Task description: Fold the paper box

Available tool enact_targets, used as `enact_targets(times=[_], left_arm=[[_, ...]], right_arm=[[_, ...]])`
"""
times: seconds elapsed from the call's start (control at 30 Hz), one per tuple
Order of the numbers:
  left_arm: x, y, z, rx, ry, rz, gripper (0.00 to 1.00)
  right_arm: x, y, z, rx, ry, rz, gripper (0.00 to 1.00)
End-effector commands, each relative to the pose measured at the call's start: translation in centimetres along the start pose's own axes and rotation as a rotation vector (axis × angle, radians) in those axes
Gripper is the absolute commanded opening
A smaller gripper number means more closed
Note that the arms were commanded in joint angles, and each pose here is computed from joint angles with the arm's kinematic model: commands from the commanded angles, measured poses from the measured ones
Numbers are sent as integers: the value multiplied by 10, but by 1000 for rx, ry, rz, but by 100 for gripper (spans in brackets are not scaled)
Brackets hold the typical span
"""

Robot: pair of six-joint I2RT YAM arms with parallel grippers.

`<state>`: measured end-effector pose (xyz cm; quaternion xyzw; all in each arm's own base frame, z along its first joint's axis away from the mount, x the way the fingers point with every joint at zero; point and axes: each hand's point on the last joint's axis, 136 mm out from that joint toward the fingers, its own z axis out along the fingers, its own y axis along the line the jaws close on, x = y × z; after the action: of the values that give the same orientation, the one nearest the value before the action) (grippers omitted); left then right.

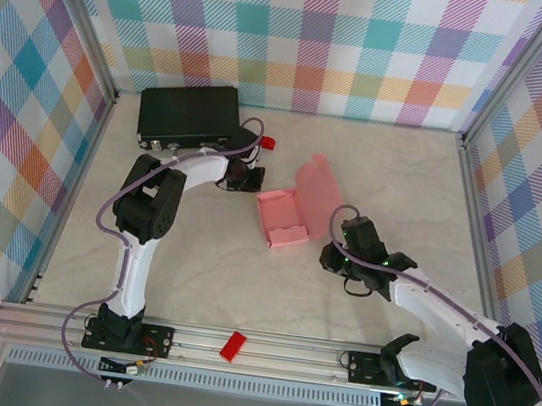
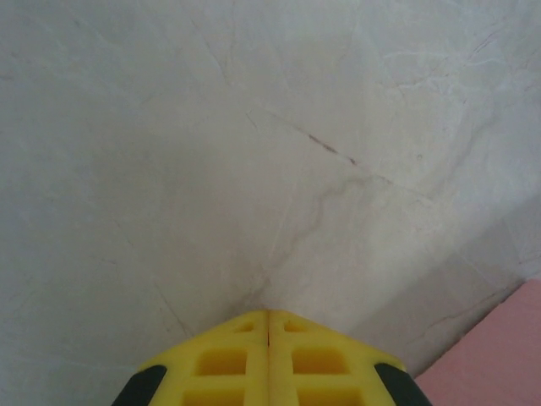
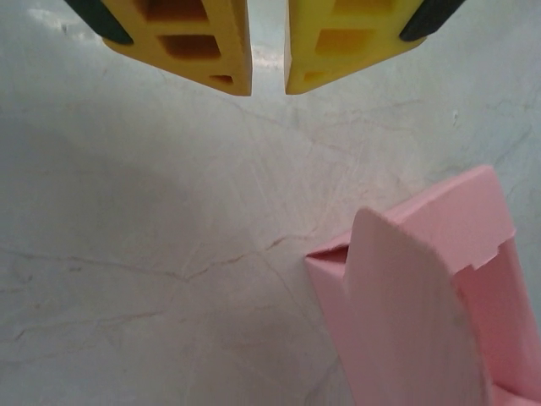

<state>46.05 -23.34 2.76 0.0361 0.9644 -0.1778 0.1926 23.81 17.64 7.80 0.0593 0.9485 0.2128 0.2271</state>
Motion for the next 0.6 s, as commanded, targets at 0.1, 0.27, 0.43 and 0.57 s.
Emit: enact_targets(times=[0.1, 0.27, 0.43, 0.57], left_arm=[[39, -11, -4, 34, 78, 31, 2], [60, -8, -10, 20, 88, 24, 1], [85, -8, -20, 28, 95, -5, 1], [108, -6, -28, 16, 78, -57, 1]], right_arm=[[-36, 4, 13, 72, -88, -48, 18], [-55, 2, 26, 120, -91, -73, 17], [-71, 2, 38, 134, -90, -108, 18], [-85, 8, 46, 134, -94, -167, 19]])
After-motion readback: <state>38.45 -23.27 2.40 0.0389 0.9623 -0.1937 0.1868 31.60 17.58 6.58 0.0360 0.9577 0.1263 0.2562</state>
